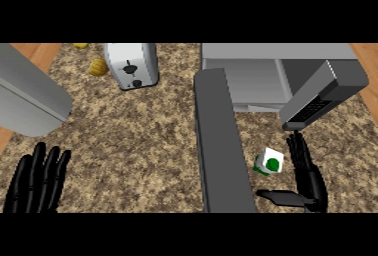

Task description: Pick up the milk, place it into the microwave and close the microwave

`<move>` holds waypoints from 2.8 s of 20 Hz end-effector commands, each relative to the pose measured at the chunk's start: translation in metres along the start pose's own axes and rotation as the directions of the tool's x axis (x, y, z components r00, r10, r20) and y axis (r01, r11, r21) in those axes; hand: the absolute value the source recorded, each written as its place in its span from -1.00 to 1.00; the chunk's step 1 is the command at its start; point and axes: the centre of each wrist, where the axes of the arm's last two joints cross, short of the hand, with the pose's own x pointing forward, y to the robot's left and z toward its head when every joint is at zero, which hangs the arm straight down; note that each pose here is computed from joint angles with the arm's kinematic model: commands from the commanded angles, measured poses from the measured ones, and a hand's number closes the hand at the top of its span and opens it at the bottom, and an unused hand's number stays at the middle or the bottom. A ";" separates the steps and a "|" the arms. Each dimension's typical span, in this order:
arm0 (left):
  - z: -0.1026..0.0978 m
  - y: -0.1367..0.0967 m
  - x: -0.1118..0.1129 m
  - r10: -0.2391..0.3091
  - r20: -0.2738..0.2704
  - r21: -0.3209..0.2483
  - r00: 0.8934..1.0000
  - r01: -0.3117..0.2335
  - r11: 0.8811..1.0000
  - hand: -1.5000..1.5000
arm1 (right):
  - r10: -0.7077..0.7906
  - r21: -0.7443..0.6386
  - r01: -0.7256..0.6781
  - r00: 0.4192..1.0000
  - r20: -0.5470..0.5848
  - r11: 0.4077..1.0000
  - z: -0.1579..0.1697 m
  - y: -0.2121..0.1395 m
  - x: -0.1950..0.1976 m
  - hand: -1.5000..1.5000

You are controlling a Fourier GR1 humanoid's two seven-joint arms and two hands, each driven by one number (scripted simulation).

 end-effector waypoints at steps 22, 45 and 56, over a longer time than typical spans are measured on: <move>0.013 0.007 -0.003 0.000 0.012 -0.019 1.000 0.000 1.000 -1.00 | -0.025 0.104 0.011 0.992 0.127 0.995 0.002 -0.002 -0.066 1.00; 0.017 0.032 0.007 0.012 -0.042 0.035 0.999 -0.010 0.999 -1.00 | -0.049 0.127 0.023 0.978 0.205 0.992 -0.021 0.025 -0.020 1.00; 0.018 0.028 0.001 0.005 -0.057 0.038 0.998 -0.003 0.999 -1.00 | 0.155 0.071 -0.170 0.971 0.183 0.983 -0.122 0.081 0.037 1.00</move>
